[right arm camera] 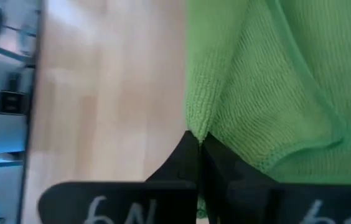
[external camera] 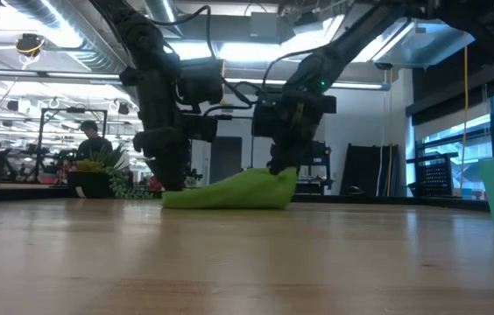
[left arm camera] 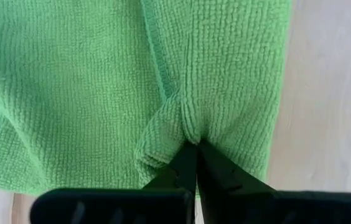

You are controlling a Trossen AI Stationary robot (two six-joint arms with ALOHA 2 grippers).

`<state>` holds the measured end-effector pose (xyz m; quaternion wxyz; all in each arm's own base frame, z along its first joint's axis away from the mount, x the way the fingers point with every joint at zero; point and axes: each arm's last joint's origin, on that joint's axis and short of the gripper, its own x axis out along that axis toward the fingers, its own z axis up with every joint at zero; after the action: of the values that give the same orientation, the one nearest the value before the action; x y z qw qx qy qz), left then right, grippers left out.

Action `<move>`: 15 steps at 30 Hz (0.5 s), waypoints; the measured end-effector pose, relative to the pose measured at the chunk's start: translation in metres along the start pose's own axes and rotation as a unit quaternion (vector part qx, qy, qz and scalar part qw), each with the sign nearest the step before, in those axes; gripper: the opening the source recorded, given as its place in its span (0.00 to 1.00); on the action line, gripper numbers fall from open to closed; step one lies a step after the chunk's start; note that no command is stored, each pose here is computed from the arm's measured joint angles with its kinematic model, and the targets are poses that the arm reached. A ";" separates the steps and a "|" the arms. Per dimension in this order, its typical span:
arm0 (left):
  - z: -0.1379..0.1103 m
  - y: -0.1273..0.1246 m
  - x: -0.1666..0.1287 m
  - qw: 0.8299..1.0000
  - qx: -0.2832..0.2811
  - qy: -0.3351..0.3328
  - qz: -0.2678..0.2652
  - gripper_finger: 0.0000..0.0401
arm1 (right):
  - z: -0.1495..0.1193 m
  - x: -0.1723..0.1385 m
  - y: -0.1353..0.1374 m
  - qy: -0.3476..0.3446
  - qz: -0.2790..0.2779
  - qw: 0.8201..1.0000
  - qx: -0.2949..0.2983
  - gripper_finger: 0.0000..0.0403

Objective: Roll microfiber towels into tight, uniform cylinder then place into a basket
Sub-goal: Roll the green microfiber towel

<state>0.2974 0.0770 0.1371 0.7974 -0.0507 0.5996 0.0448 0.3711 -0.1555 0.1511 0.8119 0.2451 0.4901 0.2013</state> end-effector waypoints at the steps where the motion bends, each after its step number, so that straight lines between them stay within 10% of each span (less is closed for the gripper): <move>1: 0.000 -0.001 0.000 1.000 0.004 0.000 -0.001 0.00 | 0.001 -0.001 0.000 -0.004 0.007 1.000 -0.008 0.01; 15: 0.001 -0.015 0.001 0.997 0.072 0.001 -0.014 0.00 | 0.006 -0.006 -0.020 -0.032 -0.001 0.999 -0.015 0.01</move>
<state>0.3005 0.0626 0.1371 0.7991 -0.0014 0.6011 -0.0097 0.3753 -0.1762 0.1461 0.8308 0.2387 0.4613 0.2001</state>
